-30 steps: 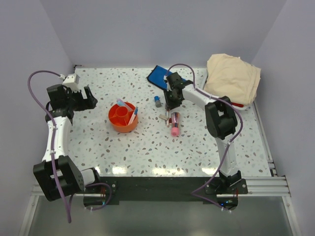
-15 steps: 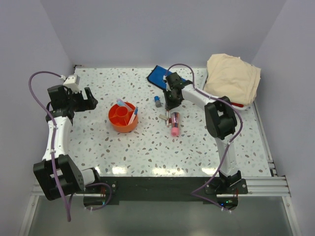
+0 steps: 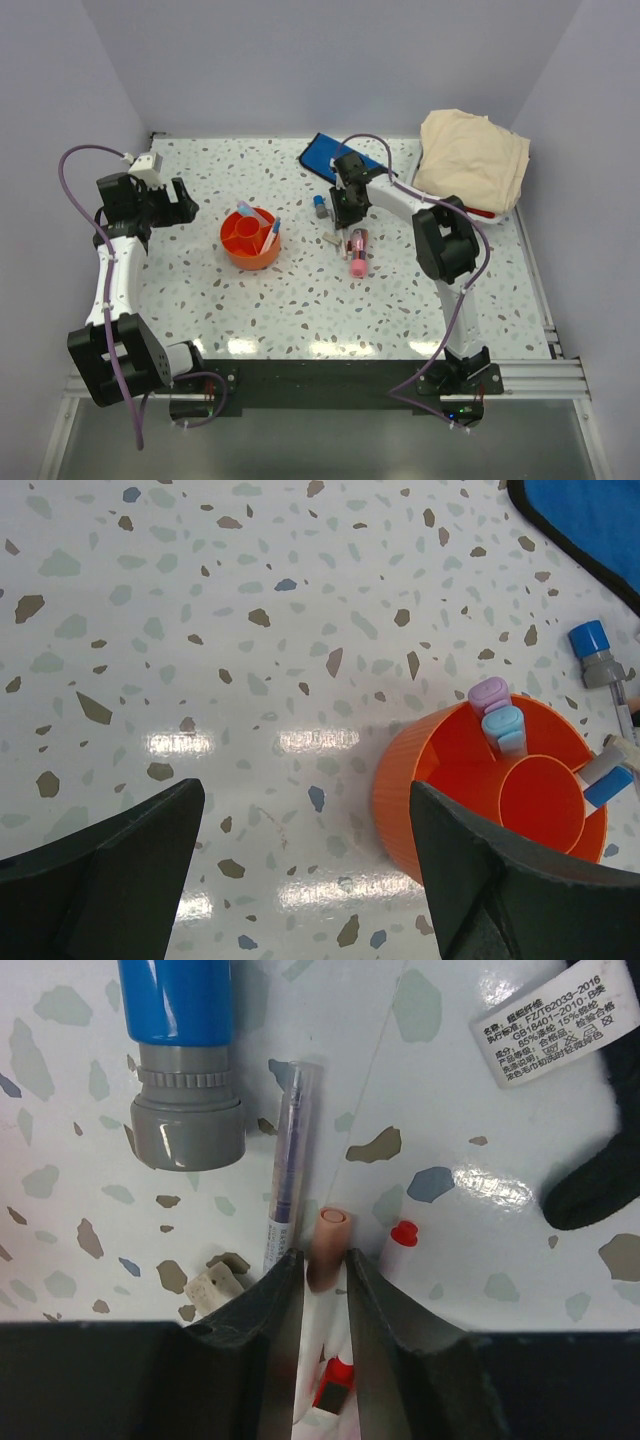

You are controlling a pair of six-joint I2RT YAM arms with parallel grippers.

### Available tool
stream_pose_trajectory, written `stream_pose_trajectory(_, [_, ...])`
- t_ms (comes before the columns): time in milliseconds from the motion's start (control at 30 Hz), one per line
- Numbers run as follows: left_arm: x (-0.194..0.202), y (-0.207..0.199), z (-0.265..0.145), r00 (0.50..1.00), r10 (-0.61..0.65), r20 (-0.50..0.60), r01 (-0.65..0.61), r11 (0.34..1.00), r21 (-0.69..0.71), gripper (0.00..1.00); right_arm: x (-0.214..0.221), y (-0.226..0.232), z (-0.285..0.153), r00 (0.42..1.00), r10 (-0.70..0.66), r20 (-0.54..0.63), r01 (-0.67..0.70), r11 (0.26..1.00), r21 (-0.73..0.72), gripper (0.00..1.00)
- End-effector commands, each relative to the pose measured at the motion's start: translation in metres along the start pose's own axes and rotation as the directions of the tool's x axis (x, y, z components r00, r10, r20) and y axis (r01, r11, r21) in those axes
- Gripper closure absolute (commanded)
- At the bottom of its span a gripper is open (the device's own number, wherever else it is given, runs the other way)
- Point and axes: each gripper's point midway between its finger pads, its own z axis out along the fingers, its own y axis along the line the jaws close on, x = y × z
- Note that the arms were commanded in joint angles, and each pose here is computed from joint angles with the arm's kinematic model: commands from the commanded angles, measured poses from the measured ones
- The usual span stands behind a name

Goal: Sort the stationery into containers
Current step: Pick up the pen from the center of the board.

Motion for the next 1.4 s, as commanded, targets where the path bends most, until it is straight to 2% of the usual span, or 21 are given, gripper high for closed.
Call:
stream_pose_trajectory(0, [-0.007,0.004,-0.001,0.999,0.003,0.033,-0.002,1.000,-0.014,0.11,0.028,-0.015,0.015,0.996,0.007,-0.086,0.000,0.997,0.082,0.68])
stream_pose_trajectory(167, [-0.009,0.004,-0.001,0.999,0.000,0.037,0.001,1.000,-0.017,0.12,0.034,-0.021,0.030,0.992,-0.075,-0.100,0.092,0.979,0.181,0.64])
stream_pose_trajectory(267, [-0.011,0.004,-0.001,0.999,0.004,0.044,-0.003,1.000,-0.020,0.11,0.054,-0.025,0.041,0.981,-0.126,-0.149,0.158,0.960,0.230,0.64])
stream_pose_trajectory(400, [-0.013,0.005,-0.002,0.999,0.003,0.054,-0.001,1.000,-0.027,0.11,0.083,-0.035,0.051,0.967,-0.149,-0.206,0.206,0.934,0.292,0.76])
stream_pose_trajectory(467, [-0.013,0.005,-0.003,0.998,0.003,0.057,-0.001,1.000,-0.027,0.11,0.093,-0.040,0.054,0.961,-0.150,-0.230,0.217,0.929,0.301,0.79])
stream_pose_trajectory(500, [-0.013,0.004,-0.005,0.998,0.005,0.061,-0.003,1.000,-0.029,0.11,0.092,-0.040,0.054,0.962,-0.152,-0.227,0.217,0.929,0.299,0.93])
stream_pose_trajectory(533, [-0.015,0.004,-0.006,0.998,0.008,0.065,-0.006,1.000,-0.031,0.11,0.089,-0.040,0.054,0.963,-0.156,-0.220,0.219,0.928,0.301,1.00])
stream_pose_trajectory(567, [-0.013,0.004,-0.007,0.998,0.007,0.064,-0.005,0.999,-0.032,0.11,0.085,-0.040,0.053,0.964,-0.158,-0.212,0.219,0.927,0.304,1.00])
stream_pose_trajectory(700, [-0.016,0.002,-0.013,0.997,0.020,0.071,-0.017,0.999,-0.033,0.11,0.040,-0.028,0.016,0.984,-0.153,-0.094,0.174,0.941,0.290,1.00])
stream_pose_trajectory(833, [-0.018,-0.001,-0.014,0.996,0.030,0.081,-0.028,0.999,-0.017,0.11,-0.027,0.014,-0.052,0.988,-0.106,0.109,0.096,0.991,0.098,1.00])
stream_pose_trajectory(967, [-0.012,-0.002,-0.008,0.998,0.009,0.068,-0.009,1.000,-0.002,0.11,-0.073,0.061,-0.113,0.957,-0.078,0.278,0.111,0.988,-0.105,1.00])
stream_pose_trajectory(1000, [-0.012,-0.003,-0.007,0.998,0.007,0.068,-0.007,1.000,0.005,0.12,-0.087,0.071,-0.135,0.935,-0.062,0.348,0.116,0.984,-0.136,1.00])
stream_pose_trajectory(1067, [-0.008,-0.003,-0.003,0.999,0.002,0.051,-0.003,1.000,0.017,0.12,-0.095,0.080,-0.151,0.914,-0.054,0.403,0.134,0.976,-0.173,1.00])
stream_pose_trajectory(1100, [-0.006,-0.002,-0.002,0.999,0.002,0.045,-0.003,1.000,0.017,0.12,-0.109,0.092,-0.175,0.871,-0.047,0.489,0.164,0.966,-0.199,1.00])
stream_pose_trajectory(1167, [-0.003,0.000,0.002,1.000,0.000,0.025,0.000,1.000,0.017,0.12,-0.108,0.100,-0.187,0.835,-0.044,0.549,0.201,0.952,-0.230,1.00])
stream_pose_trajectory(1200, [-0.001,0.001,0.003,1.000,-0.003,0.015,0.003,1.000,0.017,0.12,-0.126,0.121,-0.211,0.741,-0.027,0.671,0.272,0.926,-0.263,1.00])
stream_pose_trajectory(1233, [0.001,0.003,0.005,1.000,-0.008,0.006,0.008,1.000,0.010,0.12,-0.111,0.126,-0.222,0.701,-0.027,0.713,0.310,0.912,-0.270,1.00])
stream_pose_trajectory(1267, [0.005,0.005,0.009,1.000,-0.016,-0.011,0.016,1.000,0.008,0.12,-0.110,0.137,-0.233,0.634,-0.047,0.772,0.377,0.891,-0.255,1.00])
stream_pose_trajectory(1300, [0.008,0.006,0.011,0.999,-0.025,-0.027,0.026,1.000,0.007,0.12,-0.104,0.164,-0.246,0.540,-0.028,0.841,0.455,0.851,-0.263,1.00])
stream_pose_trajectory(1333, [0.007,0.006,0.013,0.999,-0.029,-0.031,0.029,1.000,0.010,0.12,-0.101,0.176,-0.262,0.487,-0.010,0.873,0.493,0.828,-0.266,1.00])
stream_pose_trajectory(1367, [0.010,0.008,0.016,0.998,-0.037,-0.046,0.038,0.999,0.006,0.12,-0.103,0.191,-0.281,0.401,0.025,0.916,0.536,0.804,-0.256,1.00])
